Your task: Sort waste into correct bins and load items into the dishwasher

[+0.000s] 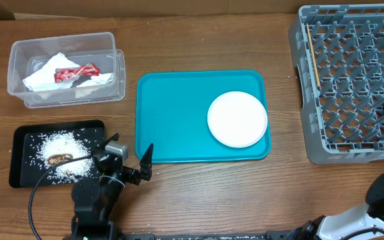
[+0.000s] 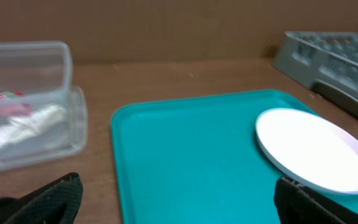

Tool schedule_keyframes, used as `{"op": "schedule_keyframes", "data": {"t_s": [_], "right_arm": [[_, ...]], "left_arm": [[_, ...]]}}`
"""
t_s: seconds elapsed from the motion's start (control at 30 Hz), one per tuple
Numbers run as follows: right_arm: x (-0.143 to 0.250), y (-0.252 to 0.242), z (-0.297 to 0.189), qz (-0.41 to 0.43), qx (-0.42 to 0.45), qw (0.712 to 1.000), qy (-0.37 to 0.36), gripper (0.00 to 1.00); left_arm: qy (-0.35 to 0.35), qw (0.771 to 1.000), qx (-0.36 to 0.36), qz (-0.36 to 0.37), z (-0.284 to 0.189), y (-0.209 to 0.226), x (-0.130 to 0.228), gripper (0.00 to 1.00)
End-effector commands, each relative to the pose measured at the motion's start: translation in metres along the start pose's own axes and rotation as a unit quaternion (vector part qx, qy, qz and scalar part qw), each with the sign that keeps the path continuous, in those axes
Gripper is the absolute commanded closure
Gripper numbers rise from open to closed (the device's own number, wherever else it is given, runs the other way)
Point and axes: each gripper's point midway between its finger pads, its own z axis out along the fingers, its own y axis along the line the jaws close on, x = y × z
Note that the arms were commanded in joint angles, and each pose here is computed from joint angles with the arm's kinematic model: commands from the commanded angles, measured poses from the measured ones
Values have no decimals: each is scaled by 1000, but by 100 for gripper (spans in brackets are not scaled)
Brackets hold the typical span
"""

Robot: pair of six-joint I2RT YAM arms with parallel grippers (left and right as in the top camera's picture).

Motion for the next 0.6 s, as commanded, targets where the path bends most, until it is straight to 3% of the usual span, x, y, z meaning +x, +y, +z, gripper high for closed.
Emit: {"op": "schedule_keyframes", "data": {"t_s": [0.0,0.2,0.27,0.57], "right_arm": [[-2,1,-4,2,-4,1000,-7,0],[-2,1,-4,2,-4,1000,-7,0],[-2,1,-4,2,-4,1000,-7,0],[-2,1,-4,2,-4,1000,-7,0]], "left_arm": [[-36,997,-62,20,-3,21,-3,0],[-61,987,-147,21,-16,47,-6,0],[-41,987,-152,17,-20,48,6,0],[-65,987,-146,22,-22,45,-5,0]]}}
